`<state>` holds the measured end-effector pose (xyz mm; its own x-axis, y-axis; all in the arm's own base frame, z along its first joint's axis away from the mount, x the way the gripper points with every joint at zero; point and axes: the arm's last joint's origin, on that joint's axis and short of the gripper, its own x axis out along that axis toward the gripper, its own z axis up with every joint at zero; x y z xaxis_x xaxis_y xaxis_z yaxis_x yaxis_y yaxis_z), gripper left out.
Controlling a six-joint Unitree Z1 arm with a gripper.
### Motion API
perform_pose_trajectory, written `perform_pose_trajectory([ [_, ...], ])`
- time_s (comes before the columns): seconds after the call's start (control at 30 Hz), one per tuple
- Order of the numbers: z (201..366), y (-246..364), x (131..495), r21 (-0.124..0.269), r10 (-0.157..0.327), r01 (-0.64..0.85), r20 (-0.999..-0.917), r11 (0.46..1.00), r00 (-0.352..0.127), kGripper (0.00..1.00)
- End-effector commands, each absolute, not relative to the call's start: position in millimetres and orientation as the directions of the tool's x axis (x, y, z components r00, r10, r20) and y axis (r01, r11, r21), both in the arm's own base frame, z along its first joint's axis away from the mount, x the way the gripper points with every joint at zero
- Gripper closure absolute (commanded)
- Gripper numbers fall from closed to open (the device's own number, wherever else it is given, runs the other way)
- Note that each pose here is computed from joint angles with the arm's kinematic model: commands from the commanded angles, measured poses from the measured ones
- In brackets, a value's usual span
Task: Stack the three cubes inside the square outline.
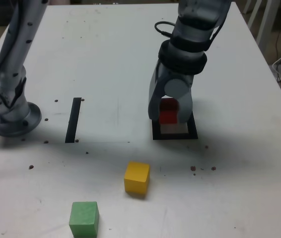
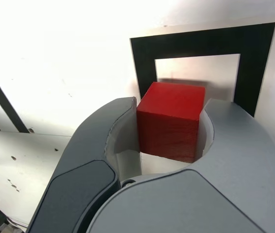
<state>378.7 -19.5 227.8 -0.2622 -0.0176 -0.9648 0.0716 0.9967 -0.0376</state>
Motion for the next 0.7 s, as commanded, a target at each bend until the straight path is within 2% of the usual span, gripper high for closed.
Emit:
perform_pose_trajectory([
  [0.0, 224.5, -20.3, 382.3, -0.04, -0.018, 0.076, -0.9638, 0.996, -0.266, 0.71],
  [0.23, 220.3, -20.7, 387.7, -0.043, -0.021, 0.079, -0.9635, 0.996, -0.267, 0.71],
  [0.33, 219.1, -20.7, 388.8, -0.045, -0.021, 0.083, -0.9633, 0.996, -0.268, 0.67],
  [0.43, 218.2, -20.4, 389.0, -0.048, -0.022, 0.087, -0.9628, 0.995, -0.269, 0.51],
  [0.57, 217.5, -19.6, 388.5, -0.051, -0.024, 0.094, -0.9621, 0.994, -0.271, 0.17],
  [0.67, 217.6, -19.2, 388.3, -0.052, -0.024, 0.095, -0.9624, 0.994, -0.271, 0.03],
])
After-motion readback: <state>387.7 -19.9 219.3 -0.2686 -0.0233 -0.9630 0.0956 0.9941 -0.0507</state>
